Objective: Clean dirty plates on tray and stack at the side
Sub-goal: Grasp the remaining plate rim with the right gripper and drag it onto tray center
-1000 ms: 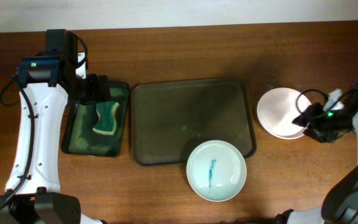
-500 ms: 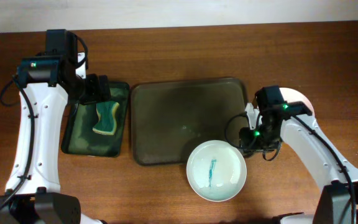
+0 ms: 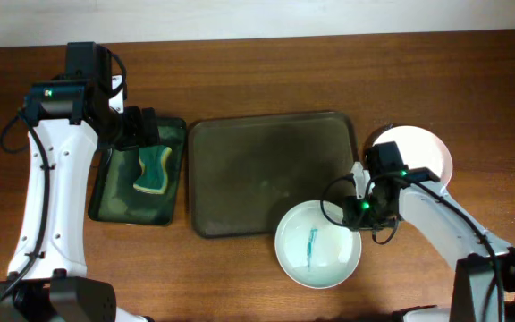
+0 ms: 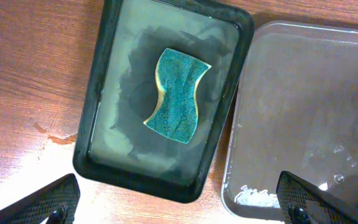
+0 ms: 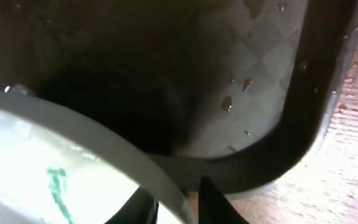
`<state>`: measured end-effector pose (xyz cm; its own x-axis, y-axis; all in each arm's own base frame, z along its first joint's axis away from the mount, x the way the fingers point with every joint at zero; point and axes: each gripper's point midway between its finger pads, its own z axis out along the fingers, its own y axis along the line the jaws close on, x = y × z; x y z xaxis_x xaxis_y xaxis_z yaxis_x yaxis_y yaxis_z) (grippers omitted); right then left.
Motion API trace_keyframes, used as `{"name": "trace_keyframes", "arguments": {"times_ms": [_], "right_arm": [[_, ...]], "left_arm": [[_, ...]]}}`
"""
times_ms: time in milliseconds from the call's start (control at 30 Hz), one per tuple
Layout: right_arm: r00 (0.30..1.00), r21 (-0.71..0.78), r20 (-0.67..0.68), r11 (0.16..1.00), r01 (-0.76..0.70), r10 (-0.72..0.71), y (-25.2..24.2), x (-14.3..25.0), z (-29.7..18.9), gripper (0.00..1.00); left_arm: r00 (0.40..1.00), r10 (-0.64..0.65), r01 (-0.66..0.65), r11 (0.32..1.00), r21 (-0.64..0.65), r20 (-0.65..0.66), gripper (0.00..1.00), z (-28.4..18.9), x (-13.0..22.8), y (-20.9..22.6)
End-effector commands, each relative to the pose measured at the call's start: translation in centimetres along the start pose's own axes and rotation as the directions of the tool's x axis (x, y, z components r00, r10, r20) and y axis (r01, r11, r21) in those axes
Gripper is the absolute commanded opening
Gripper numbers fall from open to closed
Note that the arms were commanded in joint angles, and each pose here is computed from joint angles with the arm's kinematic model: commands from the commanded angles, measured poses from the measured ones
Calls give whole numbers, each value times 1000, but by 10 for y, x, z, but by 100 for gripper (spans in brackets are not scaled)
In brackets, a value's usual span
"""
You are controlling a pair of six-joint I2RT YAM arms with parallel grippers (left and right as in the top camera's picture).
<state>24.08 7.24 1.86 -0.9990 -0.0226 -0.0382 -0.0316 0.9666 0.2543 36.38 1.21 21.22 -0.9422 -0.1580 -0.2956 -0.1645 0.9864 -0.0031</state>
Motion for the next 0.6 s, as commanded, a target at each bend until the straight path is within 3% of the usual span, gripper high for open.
{"name": "trace_keyframes", "arguments": {"times_ms": [0,100,200,367,567], "right_arm": [[1000,-6,0,1000,-27,27,1,2,4,14],[999,-9,29,1000,-28,28,4,-10,-4,4],[996,-13,90,1000,-12,13,11,-35,-24,4],[951,-32,309,999,17,-6,23,-97,-49,4],[923,-29,374,993,115,-96,48,-129,-20,4]], "left_arm": [[1000,3,-3,1000,-6,14,99,-4,-1,2],[1000,3,-3,1000,-6,14,99,-4,-1,2],[1000,3,-3,1000,-6,14,100,-4,-1,2],[1000,3,-3,1000,-6,14,99,-4,-1,2],[1000,3,-3,1000,-6,14,99,-4,-1,2]]}}
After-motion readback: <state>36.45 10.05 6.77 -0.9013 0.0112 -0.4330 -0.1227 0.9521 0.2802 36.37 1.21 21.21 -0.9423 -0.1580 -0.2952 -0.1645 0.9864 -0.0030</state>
